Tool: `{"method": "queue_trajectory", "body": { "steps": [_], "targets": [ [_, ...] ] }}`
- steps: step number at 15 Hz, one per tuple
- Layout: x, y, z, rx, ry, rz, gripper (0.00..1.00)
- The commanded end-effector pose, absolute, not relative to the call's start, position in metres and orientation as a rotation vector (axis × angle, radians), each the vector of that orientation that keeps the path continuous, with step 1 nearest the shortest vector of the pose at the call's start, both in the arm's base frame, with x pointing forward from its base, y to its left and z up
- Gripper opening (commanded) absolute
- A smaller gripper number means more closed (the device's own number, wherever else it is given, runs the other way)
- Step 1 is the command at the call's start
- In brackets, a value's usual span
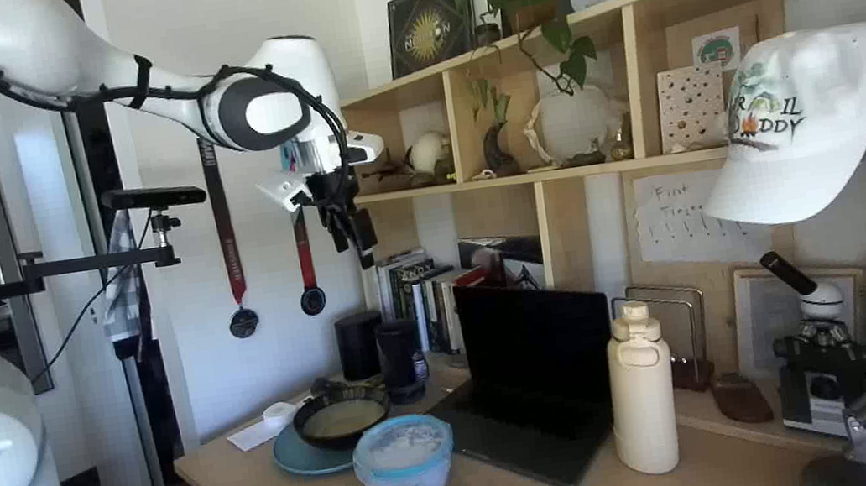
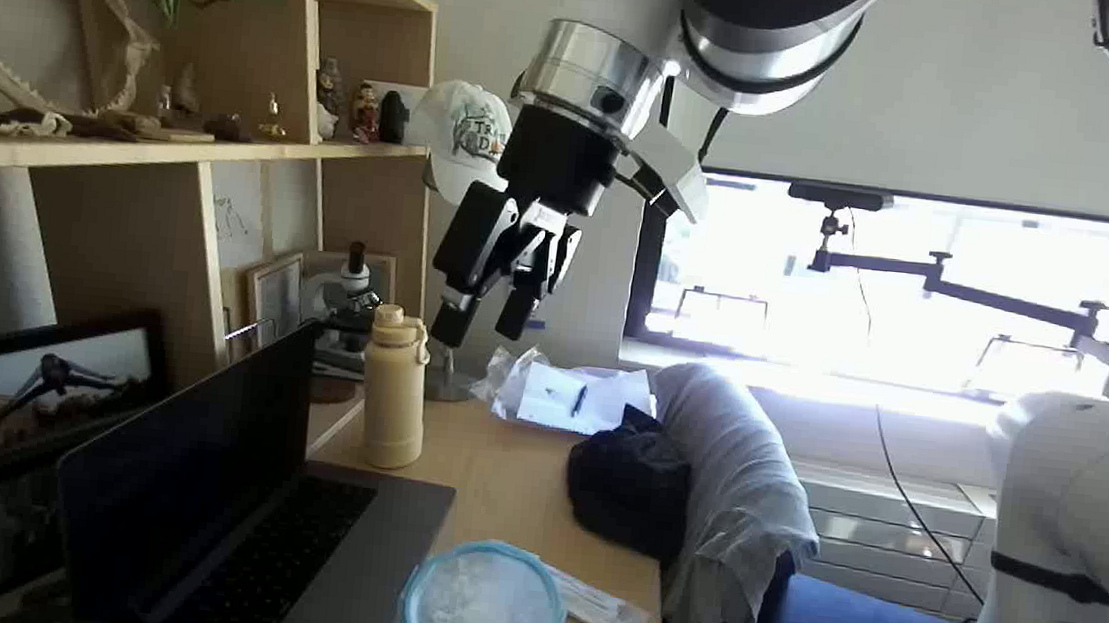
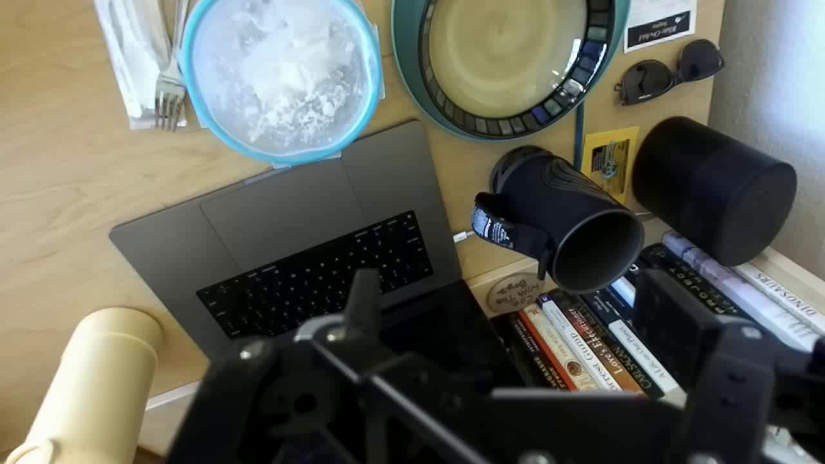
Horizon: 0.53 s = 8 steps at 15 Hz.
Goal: Close the laptop
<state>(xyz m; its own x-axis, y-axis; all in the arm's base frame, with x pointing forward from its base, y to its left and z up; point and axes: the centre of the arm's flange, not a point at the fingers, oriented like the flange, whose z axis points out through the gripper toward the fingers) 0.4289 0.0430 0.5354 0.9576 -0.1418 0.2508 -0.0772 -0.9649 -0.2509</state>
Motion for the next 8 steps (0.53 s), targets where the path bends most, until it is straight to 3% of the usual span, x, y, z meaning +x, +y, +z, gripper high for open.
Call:
{"method": "queue_trajectory", "body": {
  "steps": [1, 8],
  "targets": [
    [0.429, 0.043, 0.535, -2.869, 0.163, -0.393, 1.0],
    [0.476, 0.013, 0.489, -2.885, 0.059, -0.457, 1.0]
  ]
}}
